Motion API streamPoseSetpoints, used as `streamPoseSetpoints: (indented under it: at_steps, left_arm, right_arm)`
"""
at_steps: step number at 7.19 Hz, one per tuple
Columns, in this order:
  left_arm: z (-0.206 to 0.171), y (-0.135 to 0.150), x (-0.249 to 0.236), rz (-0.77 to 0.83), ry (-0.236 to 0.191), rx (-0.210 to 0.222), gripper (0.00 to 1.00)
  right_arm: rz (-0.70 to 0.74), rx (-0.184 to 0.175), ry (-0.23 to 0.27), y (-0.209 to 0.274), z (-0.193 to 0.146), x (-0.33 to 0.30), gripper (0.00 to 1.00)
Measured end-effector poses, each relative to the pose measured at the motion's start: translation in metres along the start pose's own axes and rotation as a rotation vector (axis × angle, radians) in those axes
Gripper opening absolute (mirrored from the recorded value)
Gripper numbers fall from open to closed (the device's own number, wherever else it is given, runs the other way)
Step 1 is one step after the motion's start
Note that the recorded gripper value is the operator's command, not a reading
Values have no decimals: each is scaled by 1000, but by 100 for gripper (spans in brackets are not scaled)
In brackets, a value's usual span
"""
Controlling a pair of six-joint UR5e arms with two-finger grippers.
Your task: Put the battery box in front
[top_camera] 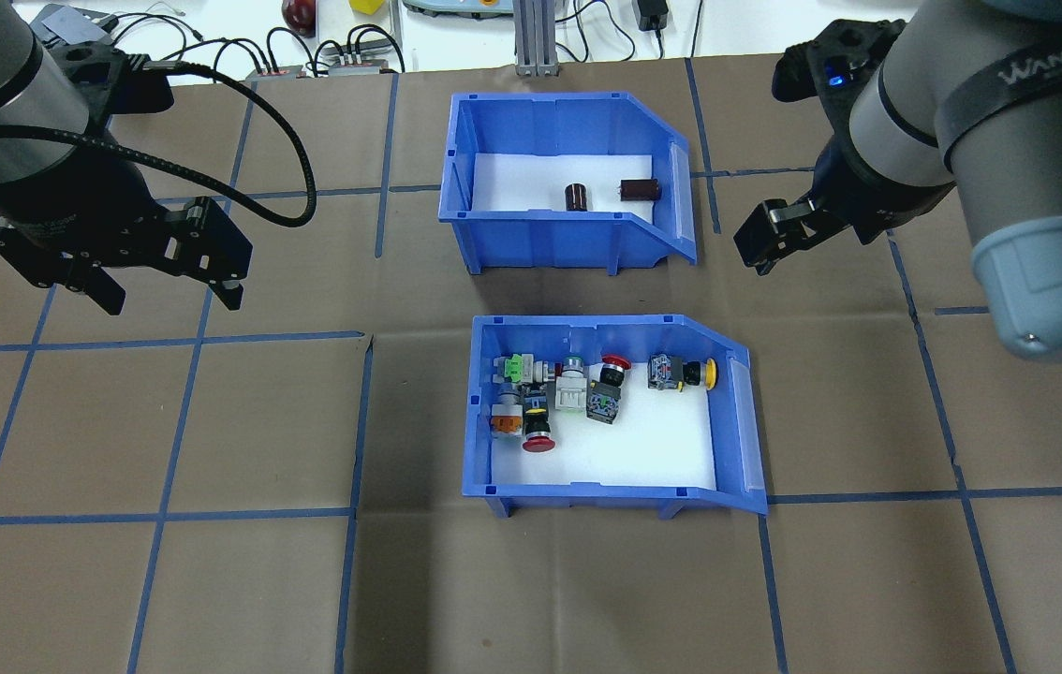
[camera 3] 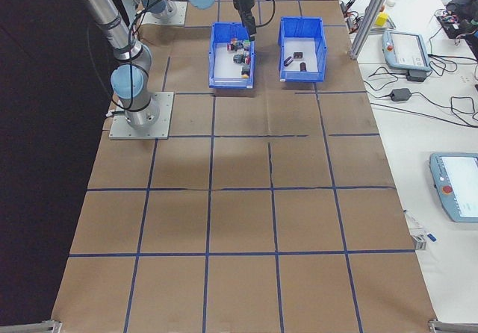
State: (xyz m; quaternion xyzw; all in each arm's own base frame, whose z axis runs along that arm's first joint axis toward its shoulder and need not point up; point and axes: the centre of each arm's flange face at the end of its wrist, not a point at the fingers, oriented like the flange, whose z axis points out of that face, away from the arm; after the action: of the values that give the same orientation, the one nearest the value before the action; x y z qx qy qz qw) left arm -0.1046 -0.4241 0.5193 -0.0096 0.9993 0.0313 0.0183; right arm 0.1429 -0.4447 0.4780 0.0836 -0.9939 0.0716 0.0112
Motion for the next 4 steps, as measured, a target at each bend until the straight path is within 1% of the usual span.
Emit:
streamPoseSetpoints:
  at_steps: [1, 2, 3, 4]
  left_arm:
    - [-1, 1, 0, 0, -1, 2, 99]
    - [-2, 2, 0, 0, -2, 4, 99]
    - [-2, 3, 0, 0, -2, 5, 99]
    - [-2, 3, 0, 0, -2, 5, 99]
  right_arm:
    - [90, -42, -4, -13, -5, 3, 100]
    - [159, -89, -5, -28, -4, 6, 100]
    - [205, -125, -5, -39, 3, 9, 100]
    - [232, -142, -2, -45, 6, 12, 100]
